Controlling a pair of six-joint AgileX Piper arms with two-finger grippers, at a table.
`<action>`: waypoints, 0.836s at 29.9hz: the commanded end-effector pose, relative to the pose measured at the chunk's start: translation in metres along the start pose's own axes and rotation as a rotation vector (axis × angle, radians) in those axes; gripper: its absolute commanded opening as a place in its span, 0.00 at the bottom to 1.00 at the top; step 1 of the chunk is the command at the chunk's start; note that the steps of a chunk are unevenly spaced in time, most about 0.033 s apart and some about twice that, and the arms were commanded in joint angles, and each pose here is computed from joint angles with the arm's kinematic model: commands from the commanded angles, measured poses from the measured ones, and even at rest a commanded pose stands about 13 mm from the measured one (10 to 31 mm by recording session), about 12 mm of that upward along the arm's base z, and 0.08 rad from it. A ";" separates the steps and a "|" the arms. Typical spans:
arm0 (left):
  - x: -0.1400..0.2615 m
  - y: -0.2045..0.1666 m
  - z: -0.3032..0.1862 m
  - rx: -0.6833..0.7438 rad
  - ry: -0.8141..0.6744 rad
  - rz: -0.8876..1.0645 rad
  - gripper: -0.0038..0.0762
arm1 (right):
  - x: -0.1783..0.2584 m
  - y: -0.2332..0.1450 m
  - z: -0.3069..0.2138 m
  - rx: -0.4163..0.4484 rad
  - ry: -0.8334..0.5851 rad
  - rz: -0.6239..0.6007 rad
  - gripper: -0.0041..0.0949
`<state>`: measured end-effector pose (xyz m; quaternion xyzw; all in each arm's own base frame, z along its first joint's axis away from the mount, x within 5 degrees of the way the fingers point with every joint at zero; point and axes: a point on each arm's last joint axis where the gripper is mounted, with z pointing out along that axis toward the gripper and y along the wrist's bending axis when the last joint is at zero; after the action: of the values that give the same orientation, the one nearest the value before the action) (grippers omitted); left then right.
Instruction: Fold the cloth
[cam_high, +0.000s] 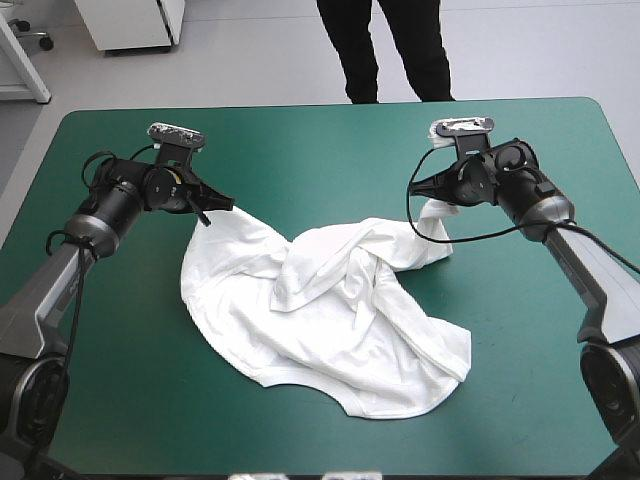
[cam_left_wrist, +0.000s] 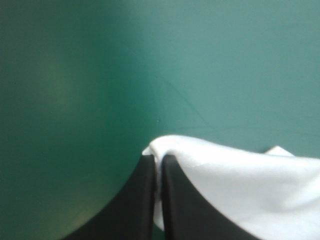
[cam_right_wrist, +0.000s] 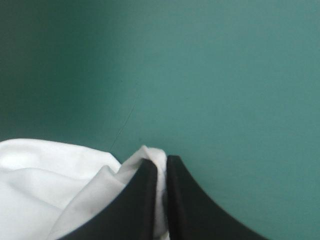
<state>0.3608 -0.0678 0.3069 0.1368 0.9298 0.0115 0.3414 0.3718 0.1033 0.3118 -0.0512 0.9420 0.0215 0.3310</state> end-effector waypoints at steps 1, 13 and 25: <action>-0.014 0.002 -0.005 -0.038 -0.092 0.019 0.07 | -0.022 -0.004 -0.020 -0.014 -0.126 0.008 0.24; -0.023 0.008 -0.021 -0.074 -0.017 0.005 0.82 | -0.017 -0.005 -0.031 -0.034 -0.045 -0.013 0.65; -0.002 0.017 -0.126 -0.127 0.044 -0.021 0.76 | -0.003 -0.015 -0.134 -0.055 -0.097 -0.030 0.65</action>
<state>0.3113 -0.0468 0.3781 0.1137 0.9425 0.0676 0.3068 0.3174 0.0875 0.3785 -0.0717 0.9431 0.0354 0.3228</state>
